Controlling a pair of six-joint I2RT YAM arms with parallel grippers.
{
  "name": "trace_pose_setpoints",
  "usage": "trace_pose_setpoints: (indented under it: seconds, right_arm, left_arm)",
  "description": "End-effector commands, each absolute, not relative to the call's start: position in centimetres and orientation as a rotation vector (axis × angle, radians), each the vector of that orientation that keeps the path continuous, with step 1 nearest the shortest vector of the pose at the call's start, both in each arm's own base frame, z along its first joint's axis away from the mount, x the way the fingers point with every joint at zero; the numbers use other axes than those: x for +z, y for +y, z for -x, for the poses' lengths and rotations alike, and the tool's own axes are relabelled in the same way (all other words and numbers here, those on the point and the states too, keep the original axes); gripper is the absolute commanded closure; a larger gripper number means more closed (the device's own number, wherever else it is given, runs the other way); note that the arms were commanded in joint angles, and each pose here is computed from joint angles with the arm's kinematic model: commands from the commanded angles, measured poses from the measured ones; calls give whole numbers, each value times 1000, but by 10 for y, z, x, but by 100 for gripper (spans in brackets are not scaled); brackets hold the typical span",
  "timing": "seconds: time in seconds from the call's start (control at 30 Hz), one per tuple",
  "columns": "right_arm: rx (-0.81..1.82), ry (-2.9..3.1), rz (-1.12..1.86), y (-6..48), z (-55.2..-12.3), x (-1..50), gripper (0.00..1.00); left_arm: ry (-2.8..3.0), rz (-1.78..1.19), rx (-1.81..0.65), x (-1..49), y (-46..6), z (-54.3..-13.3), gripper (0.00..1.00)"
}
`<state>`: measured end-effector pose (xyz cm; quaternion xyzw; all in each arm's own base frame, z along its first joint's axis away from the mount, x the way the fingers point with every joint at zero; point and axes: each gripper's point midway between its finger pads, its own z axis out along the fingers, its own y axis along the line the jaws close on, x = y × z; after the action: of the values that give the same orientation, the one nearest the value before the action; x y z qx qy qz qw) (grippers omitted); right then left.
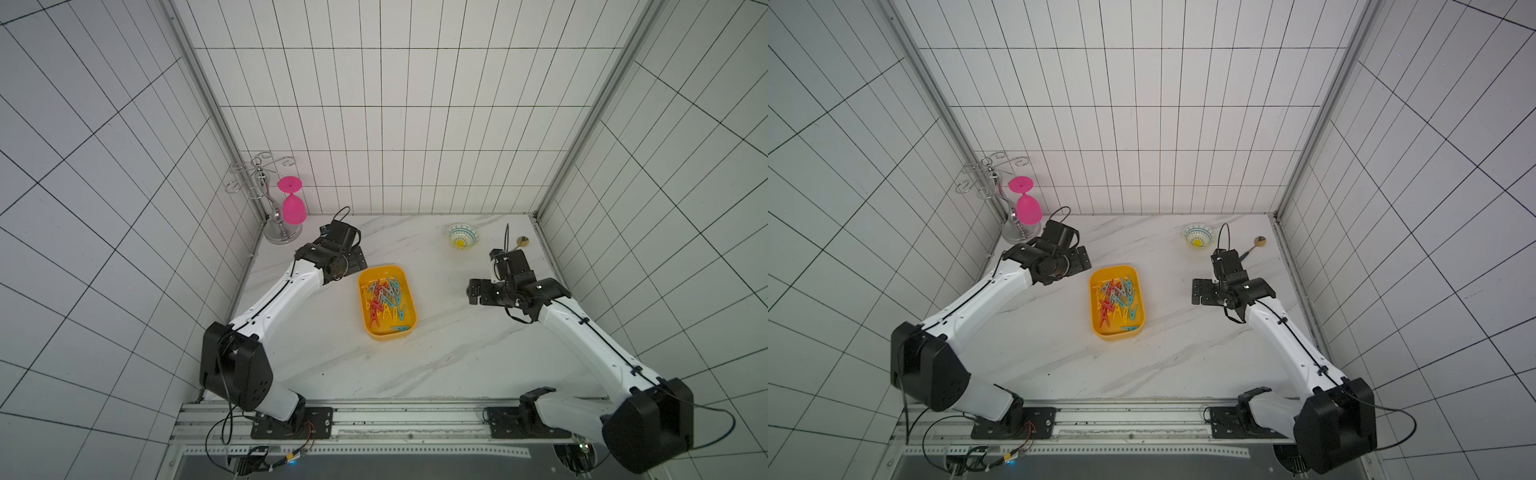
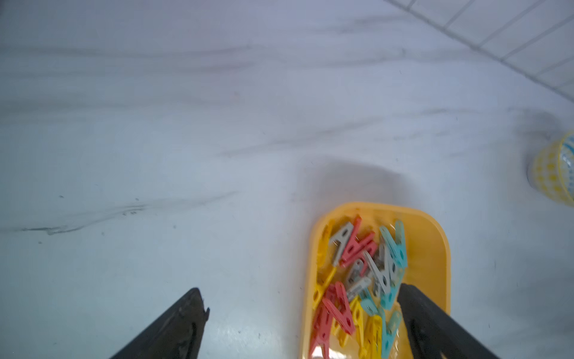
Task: Put the clothespins into the storage box
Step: Place the clothespin in the storage box, then reset both arms
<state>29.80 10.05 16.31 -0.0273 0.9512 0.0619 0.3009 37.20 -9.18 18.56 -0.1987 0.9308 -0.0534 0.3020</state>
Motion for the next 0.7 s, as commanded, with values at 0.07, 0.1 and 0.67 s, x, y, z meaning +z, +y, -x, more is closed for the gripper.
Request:
trace_pose_setpoints:
  seconds: [0.07, 0.1, 0.67]
  right_arm:
    - [-123, 2257, -133, 14, -325, 180, 1]
    - [-144, 2219, -156, 2, -325, 174, 1]
    - [-134, 1952, -321, -52, -379, 116, 1]
  left_arm:
    - [2240, 494, 56, 181, -24, -373, 2]
    - [2195, 484, 102, 180, -15, -370, 2]
    - [1908, 446, 136, 148, 50, -375, 1]
